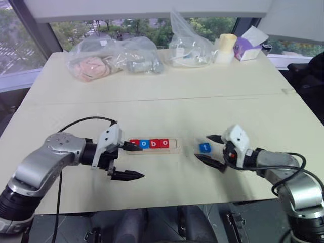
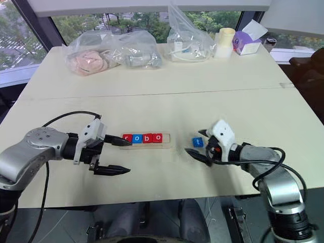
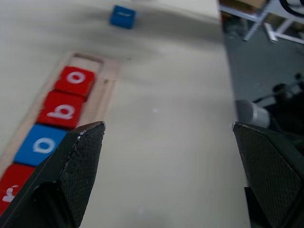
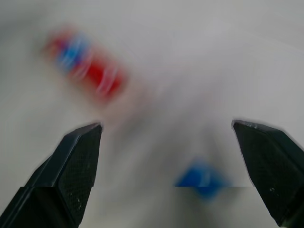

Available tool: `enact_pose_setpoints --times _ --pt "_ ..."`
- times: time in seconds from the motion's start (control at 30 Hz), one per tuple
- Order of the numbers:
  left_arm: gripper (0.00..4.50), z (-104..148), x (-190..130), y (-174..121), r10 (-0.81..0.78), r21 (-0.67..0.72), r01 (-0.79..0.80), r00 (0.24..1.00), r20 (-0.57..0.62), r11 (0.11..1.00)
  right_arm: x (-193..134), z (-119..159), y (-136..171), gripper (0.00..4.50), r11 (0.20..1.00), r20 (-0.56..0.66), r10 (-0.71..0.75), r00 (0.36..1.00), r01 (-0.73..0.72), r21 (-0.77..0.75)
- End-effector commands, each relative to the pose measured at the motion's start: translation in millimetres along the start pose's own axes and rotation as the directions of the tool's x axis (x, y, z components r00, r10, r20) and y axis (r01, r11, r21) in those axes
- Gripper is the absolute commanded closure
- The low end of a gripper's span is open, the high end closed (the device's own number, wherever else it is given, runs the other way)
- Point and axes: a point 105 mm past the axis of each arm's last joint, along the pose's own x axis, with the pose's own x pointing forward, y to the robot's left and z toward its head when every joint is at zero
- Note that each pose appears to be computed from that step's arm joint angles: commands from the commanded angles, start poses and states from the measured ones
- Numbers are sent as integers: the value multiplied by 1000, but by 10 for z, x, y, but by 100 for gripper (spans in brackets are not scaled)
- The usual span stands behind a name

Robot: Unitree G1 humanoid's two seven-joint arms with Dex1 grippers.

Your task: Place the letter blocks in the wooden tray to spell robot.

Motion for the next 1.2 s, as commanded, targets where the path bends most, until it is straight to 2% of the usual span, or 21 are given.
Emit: enact_pose_setpoints --times 0.03,0.33,0.53,0.57,0.6,0.77,0.87,1.03,1.2 --pt "0 48 -52 -39 7 36 -7 1000 -6 999 -15 -22 -128 4 986 11 74 997 -72 -149" --pt "0 9 -49 -96 41 10 -41 999 -13 999 55 -241 -428 4 954 -64 184 981 -194 -228" --pt "0 -23 -53 -110 51 -2 -52 998 -20 999 151 -298 -454 4 913 -106 276 955 -295 -280" --pt "0 -28 -58 -110 53 -3 -53 998 -22 999 162 -293 -449 54 907 -105 289 951 -307 -287" --pt "0 -33 -66 -108 59 -7 -59 998 -25 998 172 -275 -442 85 900 -104 304 947 -322 -293" --pt "0 -102 -156 -81 99 -24 -101 994 -53 995 212 -194 -409 331 891 -93 328 940 -340 -301" --pt "0 -114 -200 -37 127 -25 -129 990 -56 991 250 -74 -405 331 900 -61 321 945 -325 -291" --pt "0 -101 -239 32 152 -16 -153 987 -55 988 425 377 -337 331 903 23 340 940 -320 -286" --pt "0 -105 -180 38 143 -15 -144 989 -46 989 576 439 -203 331 892 7 392 920 -378 -249"
